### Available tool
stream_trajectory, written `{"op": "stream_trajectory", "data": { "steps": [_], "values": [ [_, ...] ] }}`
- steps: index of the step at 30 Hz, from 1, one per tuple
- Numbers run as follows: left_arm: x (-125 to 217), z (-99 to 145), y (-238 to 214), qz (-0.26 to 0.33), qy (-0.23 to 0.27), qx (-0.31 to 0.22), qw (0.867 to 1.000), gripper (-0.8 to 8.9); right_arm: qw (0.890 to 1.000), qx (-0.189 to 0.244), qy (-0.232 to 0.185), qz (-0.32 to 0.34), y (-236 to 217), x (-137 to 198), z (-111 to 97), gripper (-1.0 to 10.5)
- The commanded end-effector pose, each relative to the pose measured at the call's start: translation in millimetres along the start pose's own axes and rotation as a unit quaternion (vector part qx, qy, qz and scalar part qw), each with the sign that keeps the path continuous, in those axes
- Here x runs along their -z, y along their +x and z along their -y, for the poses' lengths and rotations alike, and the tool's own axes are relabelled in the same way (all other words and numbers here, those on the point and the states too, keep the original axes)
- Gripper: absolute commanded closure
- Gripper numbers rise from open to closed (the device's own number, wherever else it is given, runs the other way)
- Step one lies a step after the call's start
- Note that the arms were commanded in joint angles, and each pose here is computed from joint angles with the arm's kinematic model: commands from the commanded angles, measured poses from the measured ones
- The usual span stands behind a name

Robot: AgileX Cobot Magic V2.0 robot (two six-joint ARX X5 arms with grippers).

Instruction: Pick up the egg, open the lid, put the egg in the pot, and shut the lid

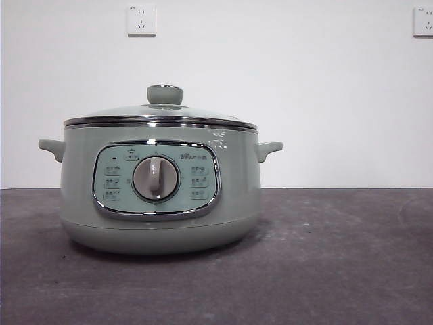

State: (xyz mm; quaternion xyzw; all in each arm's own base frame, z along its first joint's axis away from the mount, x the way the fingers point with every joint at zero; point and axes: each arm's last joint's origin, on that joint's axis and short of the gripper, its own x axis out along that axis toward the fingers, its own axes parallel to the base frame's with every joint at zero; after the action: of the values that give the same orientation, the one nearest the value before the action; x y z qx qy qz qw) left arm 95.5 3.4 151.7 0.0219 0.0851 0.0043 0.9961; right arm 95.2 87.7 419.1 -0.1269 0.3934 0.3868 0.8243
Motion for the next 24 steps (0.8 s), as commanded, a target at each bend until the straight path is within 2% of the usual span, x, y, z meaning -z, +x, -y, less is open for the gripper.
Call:
{"op": "stream_trajectory", "data": {
  "steps": [1, 4, 7, 11, 12, 13, 16, 18, 20, 24],
  "values": [
    [5, 0, 1, -0.006, -0.005, -0.003, 1.0, 8.17, 0.999, 0.014, -0.018, 0.036, -11, 3, 2, 9.5],
    [5, 0, 1, -0.006, -0.005, -0.003, 1.0, 8.17, 0.993, 0.04, -0.004, 0.11, -26, 2, 8, 9.5],
    [5, 0, 1, -0.006, -0.005, -0.003, 1.0, 8.17, 0.978, 0.054, 0.011, 0.202, -42, 5, 14, 9.5],
    [5, 0, 1, -0.006, -0.005, -0.004, 1.0, 8.17, 0.957, 0.095, 0.026, 0.274, -46, 22, 23, 9.5],
    [5, 0, 1, -0.006, -0.005, -0.004, 1.0, 8.17, 0.948, 0.12, 0.028, 0.294, -43, 31, 26, 9.5],
    [5, 0, 1, -0.006, -0.005, -0.004, 1.0, 8.17, 0.944, 0.13, 0.028, 0.304, -41, 34, 27, 9.5],
    [5, 0, 1, -0.006, -0.005, -0.004, 1.0, 8.17, 0.918, 0.171, 0.019, 0.357, -25, 54, 34, 9.5],
    [5, 0, 1, -0.006, -0.005, -0.003, 1.0, 8.17, 0.905, 0.188, 0.01, 0.382, -11, 68, 37, 9.5],
    [4, 0, 1, -0.005, -0.005, -0.003, 1.0, 8.17, 0.896, 0.199, 0.005, 0.397, 4, 81, 41, 9.5],
    [5, 0, 1, -0.006, -0.005, -0.003, 1.0, 8.17, 0.887, 0.214, 0.004, 0.41, 40, 110, 49, 9.5]
  ]
}}
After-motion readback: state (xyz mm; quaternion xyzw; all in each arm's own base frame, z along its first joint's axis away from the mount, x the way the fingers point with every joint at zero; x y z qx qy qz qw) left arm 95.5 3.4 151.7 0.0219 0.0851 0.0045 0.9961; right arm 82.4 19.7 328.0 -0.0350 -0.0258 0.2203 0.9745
